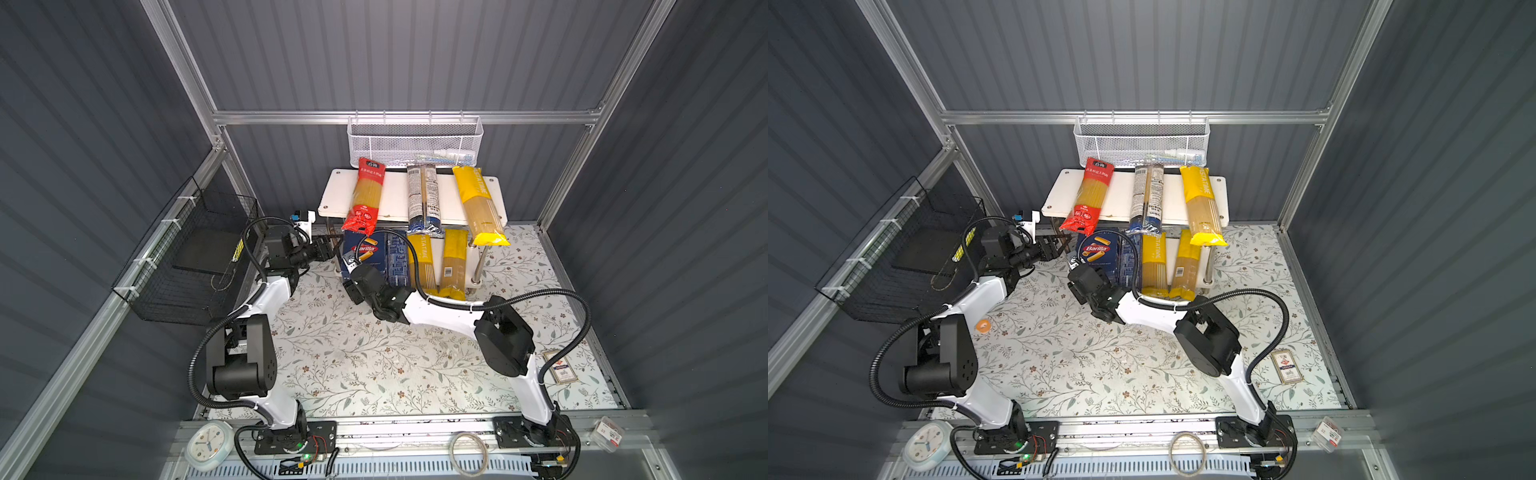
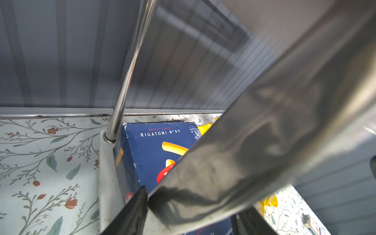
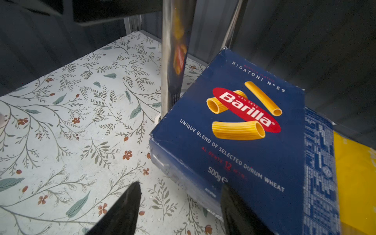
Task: Arrange pasta packages on shelves
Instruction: Move the pasta box to the shelf, then reset both arms
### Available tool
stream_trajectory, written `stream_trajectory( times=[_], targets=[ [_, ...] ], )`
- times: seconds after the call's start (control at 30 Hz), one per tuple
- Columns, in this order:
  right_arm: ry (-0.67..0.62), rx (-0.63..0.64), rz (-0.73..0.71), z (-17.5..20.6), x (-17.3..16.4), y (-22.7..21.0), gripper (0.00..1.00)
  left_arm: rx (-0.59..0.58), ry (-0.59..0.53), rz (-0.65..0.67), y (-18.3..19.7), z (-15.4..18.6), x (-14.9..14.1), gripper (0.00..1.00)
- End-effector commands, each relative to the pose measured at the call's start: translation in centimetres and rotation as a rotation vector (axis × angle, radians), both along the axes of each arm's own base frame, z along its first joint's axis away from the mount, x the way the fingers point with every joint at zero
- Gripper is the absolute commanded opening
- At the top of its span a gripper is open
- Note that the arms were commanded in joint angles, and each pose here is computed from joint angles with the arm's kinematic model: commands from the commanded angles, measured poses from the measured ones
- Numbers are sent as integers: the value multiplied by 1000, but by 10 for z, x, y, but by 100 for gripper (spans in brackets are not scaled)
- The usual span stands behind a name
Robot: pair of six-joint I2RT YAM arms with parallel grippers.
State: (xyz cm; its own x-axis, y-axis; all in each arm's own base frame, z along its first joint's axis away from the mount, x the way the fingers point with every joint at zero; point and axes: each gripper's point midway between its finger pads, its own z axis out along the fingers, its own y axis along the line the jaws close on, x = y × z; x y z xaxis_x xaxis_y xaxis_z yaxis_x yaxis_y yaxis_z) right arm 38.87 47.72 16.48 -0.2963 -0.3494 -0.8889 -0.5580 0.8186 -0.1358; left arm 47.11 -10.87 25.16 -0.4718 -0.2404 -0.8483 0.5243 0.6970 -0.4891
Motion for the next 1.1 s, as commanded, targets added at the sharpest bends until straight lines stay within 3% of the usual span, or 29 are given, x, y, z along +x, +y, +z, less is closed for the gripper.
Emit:
stream_trajectory(
  times=[0.0,0.23,0.4,0.53,0.77,0.87,1.07],
  targets=[
    [-9,30,38,13,-7,5,67,16,10,1,-3,7,-11,66],
    [45,91,150,28,-59,-19,76,100,81,119,16,-2,-17,68],
    [127,109,141,28,-94,-65,80,134,155,180,26,-17,-30,72],
    [184,78,77,21,-114,-112,82,165,252,211,32,-39,-50,80],
    [202,56,-219,12,-115,-242,86,306,334,399,69,-73,-85,94],
    [138,72,-391,21,-105,-309,89,360,352,535,94,-88,-93,99],
    [-16,89,-744,26,-94,-432,95,405,304,727,126,-114,-102,99]
  ],
)
